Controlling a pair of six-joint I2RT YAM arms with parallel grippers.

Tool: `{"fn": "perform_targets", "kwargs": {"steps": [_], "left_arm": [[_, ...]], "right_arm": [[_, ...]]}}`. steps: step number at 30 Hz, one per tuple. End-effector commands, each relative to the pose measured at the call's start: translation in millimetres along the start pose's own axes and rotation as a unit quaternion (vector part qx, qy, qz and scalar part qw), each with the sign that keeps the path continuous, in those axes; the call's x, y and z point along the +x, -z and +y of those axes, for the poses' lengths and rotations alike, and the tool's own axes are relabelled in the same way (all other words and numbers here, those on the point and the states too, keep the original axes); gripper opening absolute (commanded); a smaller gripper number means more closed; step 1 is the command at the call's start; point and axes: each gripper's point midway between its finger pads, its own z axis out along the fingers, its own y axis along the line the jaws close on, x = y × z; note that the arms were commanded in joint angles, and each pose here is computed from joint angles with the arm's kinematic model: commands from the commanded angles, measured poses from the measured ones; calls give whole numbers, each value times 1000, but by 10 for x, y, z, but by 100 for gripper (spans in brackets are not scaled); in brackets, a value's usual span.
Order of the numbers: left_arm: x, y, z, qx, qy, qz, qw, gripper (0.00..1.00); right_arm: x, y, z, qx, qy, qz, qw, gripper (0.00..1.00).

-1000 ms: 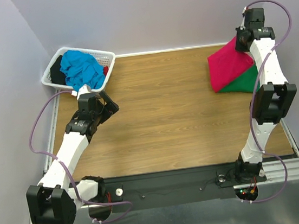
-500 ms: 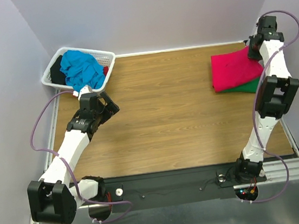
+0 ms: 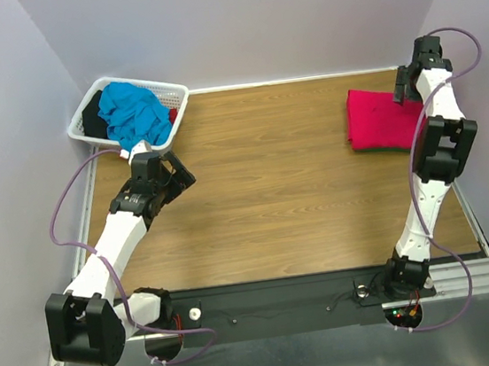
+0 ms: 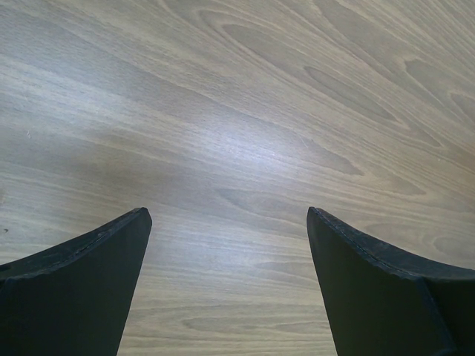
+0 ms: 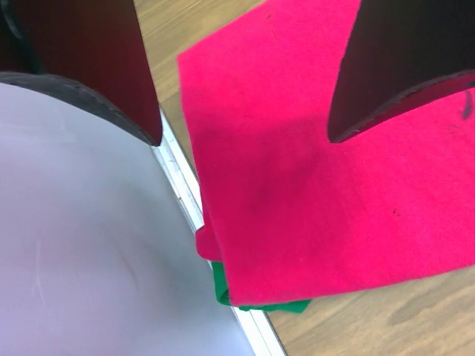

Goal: Fold and stack the t-shirts
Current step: Neatly place the folded tshirt to the corner

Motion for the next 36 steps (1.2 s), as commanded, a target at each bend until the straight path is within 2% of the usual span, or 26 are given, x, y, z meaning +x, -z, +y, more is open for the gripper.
{"fn": "perform_targets", "kwargs": {"steps": [1,3,4,6,8,9,11,13,14,15,16,18,19,20,22,23,26,29,36], "left_arm": [[-70,56,-10,-2,-2,-11,1000,98],[-86,85,-35,3,-1,-13,1000,98],[-89,97,-39,4,-1,-14,1000,98],[-97,132,-51,9,1,-16,1000,98],[-76,156,-41,8,3,-13,1000,98],[-77,184,-50,11,6,-14,1000,98],[-33,214,7,5,9,-12,1000,98],[4,244,44,0,15,-10,1000,98],[44,247,80,-3,16,-8,1000,98],[34,291,87,0,19,-14,1000,98],[70,299,123,-3,21,-13,1000,98],[44,375,120,3,26,-25,999,98],[64,392,149,-1,28,-24,999,98],[61,432,162,1,32,-31,999,98],[67,470,223,-9,37,-38,999,98],[82,496,249,-9,42,-42,998,98],[140,526,336,-19,50,-44,998,98],[147,588,330,-6,58,-54,997,98],[76,701,323,10,72,-85,994,99]], "right_arm": [[-447,341,-151,1,-32,-71,997,100],[-448,459,-57,-35,-33,-76,996,100],[-514,655,-61,-51,-36,-91,994,100],[-395,790,135,-97,-44,-82,991,100],[-424,1150,155,-119,-59,-103,986,100],[-236,1193,283,-135,-65,-83,985,100],[-151,1600,366,-163,-95,-99,977,100],[231,1598,494,-180,-109,-77,975,100],[321,1703,513,-195,-121,-79,970,100],[343,1999,522,-232,-140,-99,957,100],[623,1979,605,-254,-139,-83,954,100],[831,2144,650,-289,-144,-84,943,100],[839,2382,566,-301,-148,-117,935,100],[1091,2316,582,-300,-148,-97,937,100],[1212,2496,490,-304,-154,-119,932,100],[1421,2418,490,-298,-159,-103,936,100],[1664,2457,438,-294,-183,-104,932,100],[1722,2564,410,-304,-190,-121,926,100],[1915,2514,376,-296,-181,-124,929,100]]}}
